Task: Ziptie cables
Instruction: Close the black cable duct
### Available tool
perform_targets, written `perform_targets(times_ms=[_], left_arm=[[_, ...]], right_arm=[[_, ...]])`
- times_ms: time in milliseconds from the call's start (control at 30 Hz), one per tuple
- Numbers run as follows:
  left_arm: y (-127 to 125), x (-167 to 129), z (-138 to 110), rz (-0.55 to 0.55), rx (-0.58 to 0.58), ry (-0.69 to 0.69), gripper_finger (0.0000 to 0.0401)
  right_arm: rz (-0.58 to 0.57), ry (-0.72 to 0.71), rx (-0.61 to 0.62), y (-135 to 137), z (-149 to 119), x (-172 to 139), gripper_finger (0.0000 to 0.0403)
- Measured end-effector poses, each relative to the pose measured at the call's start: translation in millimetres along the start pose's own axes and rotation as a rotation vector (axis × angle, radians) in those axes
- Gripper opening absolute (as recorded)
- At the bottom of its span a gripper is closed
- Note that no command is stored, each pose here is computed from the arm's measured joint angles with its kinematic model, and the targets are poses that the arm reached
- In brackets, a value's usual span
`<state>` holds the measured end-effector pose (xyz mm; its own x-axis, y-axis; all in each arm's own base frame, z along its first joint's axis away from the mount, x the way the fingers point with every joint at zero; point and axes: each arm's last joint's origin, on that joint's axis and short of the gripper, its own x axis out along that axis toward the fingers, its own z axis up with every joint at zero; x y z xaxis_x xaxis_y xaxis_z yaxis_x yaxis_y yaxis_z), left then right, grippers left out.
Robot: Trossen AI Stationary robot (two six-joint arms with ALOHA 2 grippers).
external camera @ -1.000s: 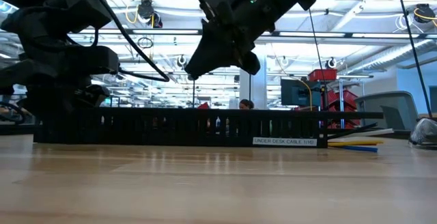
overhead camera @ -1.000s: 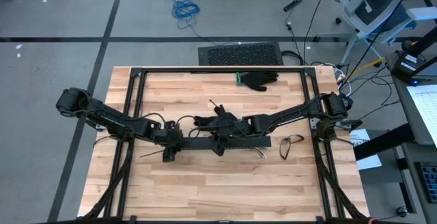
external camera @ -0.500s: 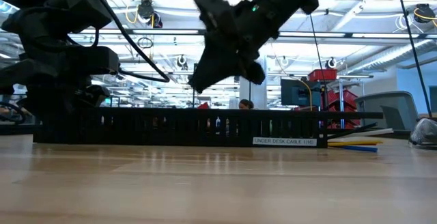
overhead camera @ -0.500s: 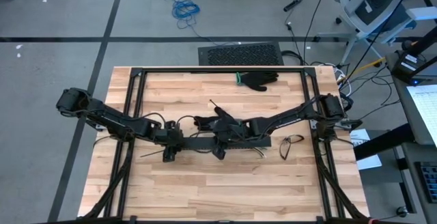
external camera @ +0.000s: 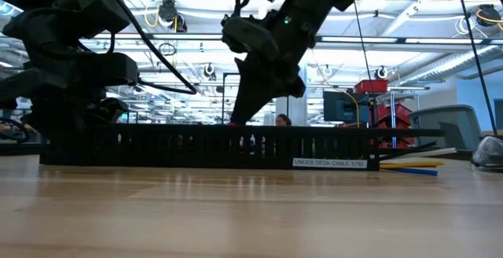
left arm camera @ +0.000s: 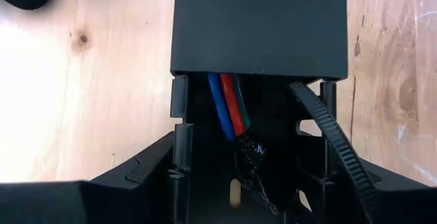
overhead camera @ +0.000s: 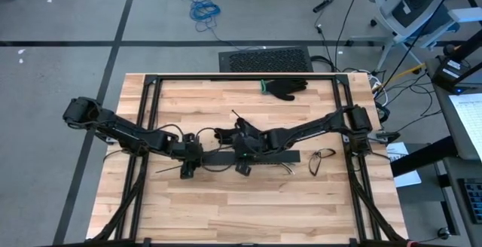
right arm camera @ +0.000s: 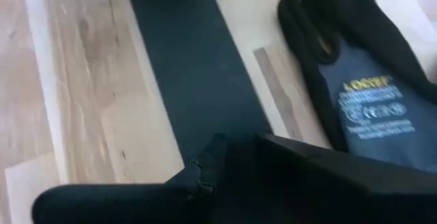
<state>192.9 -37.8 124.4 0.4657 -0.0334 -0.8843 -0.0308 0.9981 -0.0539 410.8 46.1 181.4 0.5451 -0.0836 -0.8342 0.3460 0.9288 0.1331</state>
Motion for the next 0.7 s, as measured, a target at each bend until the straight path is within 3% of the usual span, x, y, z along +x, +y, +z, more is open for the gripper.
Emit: perform_targets(times_ms=[467,700], left_arm=[[0,0,0,0.002,0.005,-0.001,0.0257],[0,0,0,0.003,0.002,-0.001,0.0257]], right_arm=[[-0.009,0.088,-0.006,11,-14,-5,0.0068],[0.009,0.087,-0.012,14,-7,-22,0.0068]])
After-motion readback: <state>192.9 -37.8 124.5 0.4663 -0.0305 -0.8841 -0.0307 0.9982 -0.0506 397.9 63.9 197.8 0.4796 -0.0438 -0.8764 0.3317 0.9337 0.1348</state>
